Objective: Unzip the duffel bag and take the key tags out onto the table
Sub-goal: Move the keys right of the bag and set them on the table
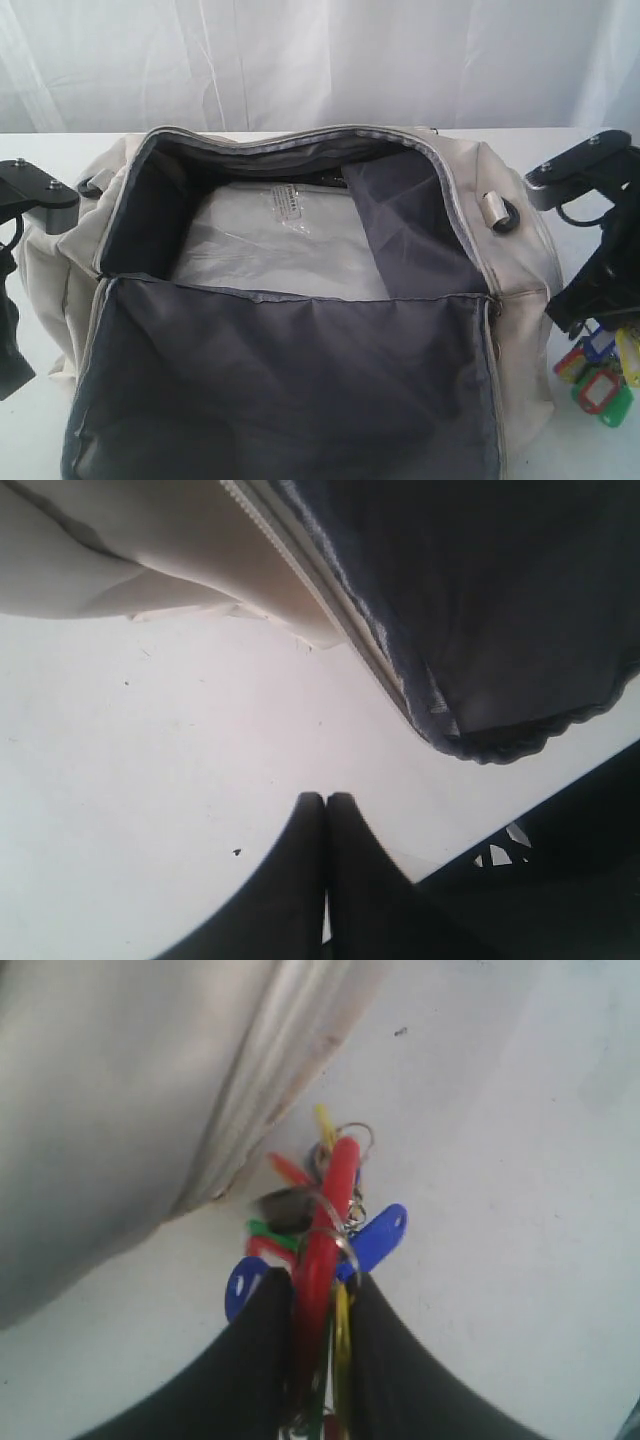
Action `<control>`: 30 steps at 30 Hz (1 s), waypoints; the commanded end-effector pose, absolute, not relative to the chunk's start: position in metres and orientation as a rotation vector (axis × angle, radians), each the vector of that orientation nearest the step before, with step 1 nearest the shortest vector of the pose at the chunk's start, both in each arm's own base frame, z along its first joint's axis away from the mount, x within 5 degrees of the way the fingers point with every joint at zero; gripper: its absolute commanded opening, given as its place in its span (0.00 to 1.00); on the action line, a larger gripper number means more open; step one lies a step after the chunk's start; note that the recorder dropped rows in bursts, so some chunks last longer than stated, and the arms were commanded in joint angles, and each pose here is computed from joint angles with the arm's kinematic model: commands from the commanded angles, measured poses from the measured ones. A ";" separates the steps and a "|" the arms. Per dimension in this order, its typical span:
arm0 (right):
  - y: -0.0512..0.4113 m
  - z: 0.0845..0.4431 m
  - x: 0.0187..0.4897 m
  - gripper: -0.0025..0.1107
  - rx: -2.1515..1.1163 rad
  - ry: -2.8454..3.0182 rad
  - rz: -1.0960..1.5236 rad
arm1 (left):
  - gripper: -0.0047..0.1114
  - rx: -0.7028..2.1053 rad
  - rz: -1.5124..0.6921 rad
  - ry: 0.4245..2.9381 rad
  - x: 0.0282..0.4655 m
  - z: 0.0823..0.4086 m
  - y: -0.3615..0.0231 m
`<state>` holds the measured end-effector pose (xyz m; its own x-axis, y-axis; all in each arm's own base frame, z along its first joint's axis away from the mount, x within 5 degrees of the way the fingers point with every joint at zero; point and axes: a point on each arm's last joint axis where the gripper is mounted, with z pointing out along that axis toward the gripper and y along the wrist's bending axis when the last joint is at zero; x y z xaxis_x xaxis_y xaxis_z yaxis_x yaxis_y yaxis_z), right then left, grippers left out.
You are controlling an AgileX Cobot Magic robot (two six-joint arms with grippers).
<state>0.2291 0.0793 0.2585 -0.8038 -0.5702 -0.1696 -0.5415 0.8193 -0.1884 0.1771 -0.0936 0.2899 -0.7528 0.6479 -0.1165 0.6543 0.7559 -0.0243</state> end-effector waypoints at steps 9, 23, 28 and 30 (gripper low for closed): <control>0.083 0.208 0.261 0.02 -0.868 2.873 -0.302 | 0.04 1.081 -0.155 2.865 0.172 0.291 -0.095; 0.099 0.173 0.272 0.09 -0.878 2.934 -0.129 | 0.04 1.109 -0.200 2.849 0.171 0.291 -0.098; 0.103 0.173 0.273 0.39 -0.826 2.924 -0.064 | 0.04 1.116 -0.202 2.842 0.171 0.291 -0.098; 0.104 0.173 0.273 0.49 -0.814 2.929 -0.048 | 0.04 1.116 -0.202 2.842 0.171 0.291 -0.098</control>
<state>0.2711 0.1000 0.1747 -0.8383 -0.5424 -0.0562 -0.5363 0.8387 -0.0950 0.1748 -0.0978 0.2902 -0.7309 0.6700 -0.1297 0.6808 0.7289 -0.0715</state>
